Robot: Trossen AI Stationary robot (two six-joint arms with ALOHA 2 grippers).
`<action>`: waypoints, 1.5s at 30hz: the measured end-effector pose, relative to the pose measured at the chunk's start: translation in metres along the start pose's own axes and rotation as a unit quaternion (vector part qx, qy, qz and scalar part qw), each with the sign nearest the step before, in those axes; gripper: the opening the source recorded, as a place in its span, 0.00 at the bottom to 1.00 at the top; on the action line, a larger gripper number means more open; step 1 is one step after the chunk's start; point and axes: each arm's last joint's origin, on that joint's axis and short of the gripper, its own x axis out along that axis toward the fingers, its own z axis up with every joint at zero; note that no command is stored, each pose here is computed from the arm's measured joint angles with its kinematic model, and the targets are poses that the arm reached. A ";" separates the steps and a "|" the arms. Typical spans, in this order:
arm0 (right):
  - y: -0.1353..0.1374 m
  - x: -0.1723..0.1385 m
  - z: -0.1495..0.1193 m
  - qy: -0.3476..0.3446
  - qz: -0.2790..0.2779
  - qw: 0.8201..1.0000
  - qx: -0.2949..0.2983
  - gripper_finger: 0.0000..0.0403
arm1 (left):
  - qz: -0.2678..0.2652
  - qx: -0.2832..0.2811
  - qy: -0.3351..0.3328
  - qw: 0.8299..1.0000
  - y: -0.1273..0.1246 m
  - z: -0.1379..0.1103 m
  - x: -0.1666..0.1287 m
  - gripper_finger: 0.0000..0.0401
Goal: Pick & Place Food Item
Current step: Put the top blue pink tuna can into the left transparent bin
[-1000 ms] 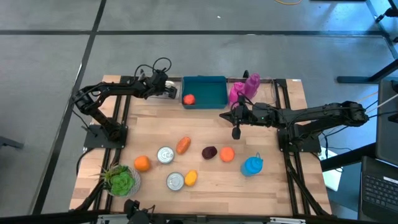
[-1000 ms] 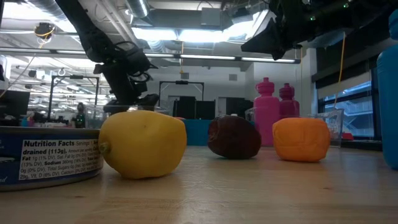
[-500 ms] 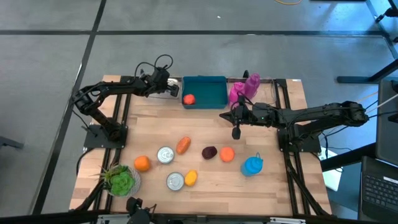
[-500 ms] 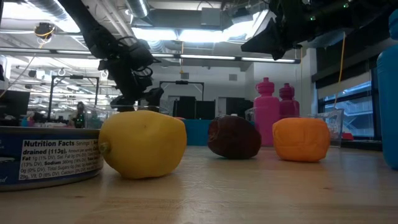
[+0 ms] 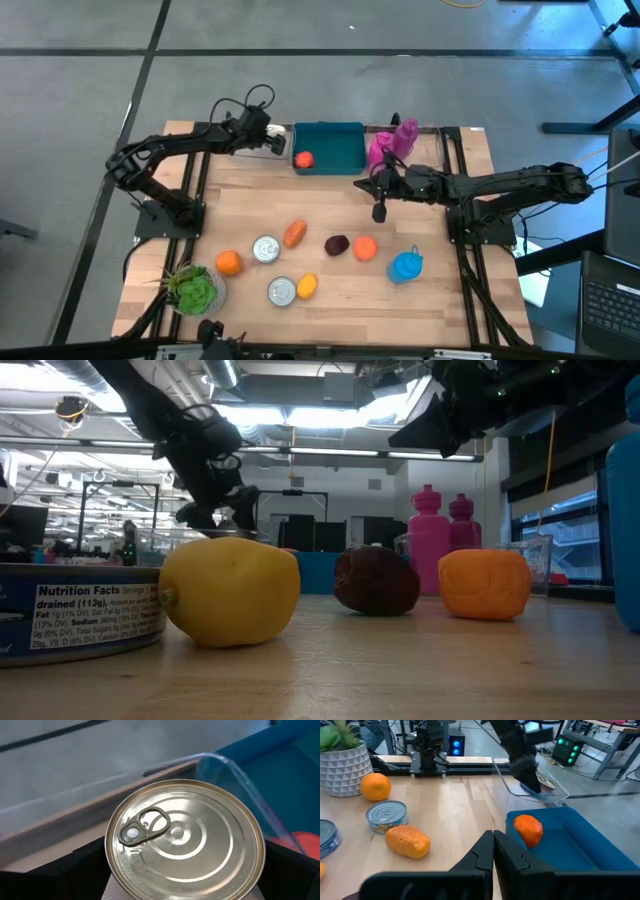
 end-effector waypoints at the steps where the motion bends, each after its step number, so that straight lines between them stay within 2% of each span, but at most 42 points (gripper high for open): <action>1: -0.001 0.000 0.000 0.000 -0.003 1.000 0.001 0.03 | 0.000 0.001 0.000 1.000 0.000 0.001 -0.003 1.00; 4: -0.007 0.003 0.001 -0.011 -0.014 1.000 0.006 0.02 | 0.003 0.003 0.004 1.000 0.001 0.001 -0.008 1.00; 10: -0.030 0.026 0.004 -0.041 -0.003 0.999 0.014 0.01 | 0.005 0.046 0.009 0.999 0.002 0.000 -0.010 1.00; 13: -0.048 0.051 0.009 -0.029 0.006 0.999 0.022 0.01 | 0.009 0.059 -0.002 0.998 0.002 0.002 -0.010 1.00; 21: -0.100 0.125 0.029 0.010 0.078 0.996 0.041 0.00 | -0.005 0.069 0.002 0.998 0.001 0.001 -0.010 1.00; 26: -0.131 0.164 0.041 0.001 0.112 0.991 0.068 0.00 | -0.008 0.088 0.003 0.996 0.001 0.001 -0.010 1.00; 33: -0.154 0.214 0.047 0.035 0.161 0.981 0.100 0.00 | -0.030 0.098 0.004 0.995 -0.001 0.001 -0.010 1.00; 37: -0.165 0.231 0.045 0.047 0.160 0.980 0.108 0.00 | -0.032 0.102 0.005 0.994 -0.001 0.001 -0.010 1.00; 45: -0.179 0.242 0.042 0.050 0.146 0.978 0.139 0.00 | -0.084 0.131 -0.019 0.988 -0.005 0.006 -0.010 1.00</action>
